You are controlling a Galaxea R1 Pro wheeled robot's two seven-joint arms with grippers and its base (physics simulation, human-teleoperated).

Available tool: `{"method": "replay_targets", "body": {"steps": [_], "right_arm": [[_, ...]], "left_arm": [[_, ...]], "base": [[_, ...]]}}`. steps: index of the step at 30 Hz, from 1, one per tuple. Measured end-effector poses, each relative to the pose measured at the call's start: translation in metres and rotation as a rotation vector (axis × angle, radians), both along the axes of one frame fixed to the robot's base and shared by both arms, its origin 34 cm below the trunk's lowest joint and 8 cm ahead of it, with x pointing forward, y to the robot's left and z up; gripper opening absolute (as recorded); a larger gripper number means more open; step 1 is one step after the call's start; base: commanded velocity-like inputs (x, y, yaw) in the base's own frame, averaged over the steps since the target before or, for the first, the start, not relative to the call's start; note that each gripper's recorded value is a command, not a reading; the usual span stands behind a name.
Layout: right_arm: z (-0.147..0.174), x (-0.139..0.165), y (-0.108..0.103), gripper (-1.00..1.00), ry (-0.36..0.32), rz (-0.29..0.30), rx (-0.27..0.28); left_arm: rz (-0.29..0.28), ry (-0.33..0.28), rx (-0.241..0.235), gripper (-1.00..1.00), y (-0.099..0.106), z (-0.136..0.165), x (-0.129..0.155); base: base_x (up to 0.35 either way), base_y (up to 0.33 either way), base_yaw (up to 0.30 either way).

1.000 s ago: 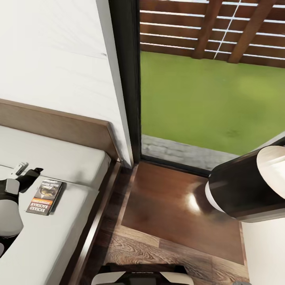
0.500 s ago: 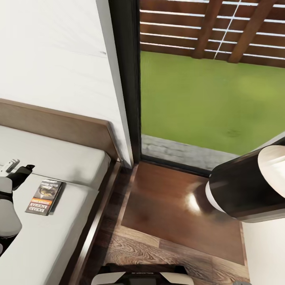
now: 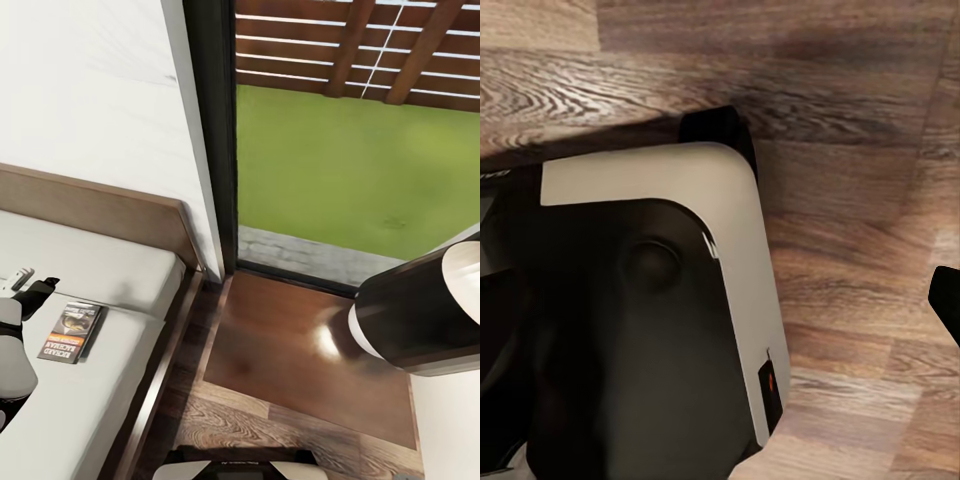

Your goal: In the bedroom, move the book from the bed onto either nightstand, and place the two sandals side by side next to the bed.

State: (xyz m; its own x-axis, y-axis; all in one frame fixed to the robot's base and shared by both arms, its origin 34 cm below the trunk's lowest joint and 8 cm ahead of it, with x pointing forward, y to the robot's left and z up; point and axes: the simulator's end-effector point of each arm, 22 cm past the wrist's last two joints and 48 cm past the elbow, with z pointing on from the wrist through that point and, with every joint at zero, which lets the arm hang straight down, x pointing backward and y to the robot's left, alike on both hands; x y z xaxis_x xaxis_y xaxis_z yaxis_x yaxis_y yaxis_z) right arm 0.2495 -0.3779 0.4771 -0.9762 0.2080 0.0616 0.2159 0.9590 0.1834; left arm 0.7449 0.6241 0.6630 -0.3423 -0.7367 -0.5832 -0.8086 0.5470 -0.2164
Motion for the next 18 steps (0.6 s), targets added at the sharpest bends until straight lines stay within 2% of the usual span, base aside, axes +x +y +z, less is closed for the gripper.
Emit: {"method": "replay_targets", "body": {"steps": [18], "right_arm": [[-0.026, 0.002, 0.000, 1.00, 0.000, 0.000, 0.000]], "left_arm": [[-0.001, 0.000, 0.000, 1.00, 0.000, -0.026, 0.002]], "base": [[0.000, 0.000, 0.000]]}}
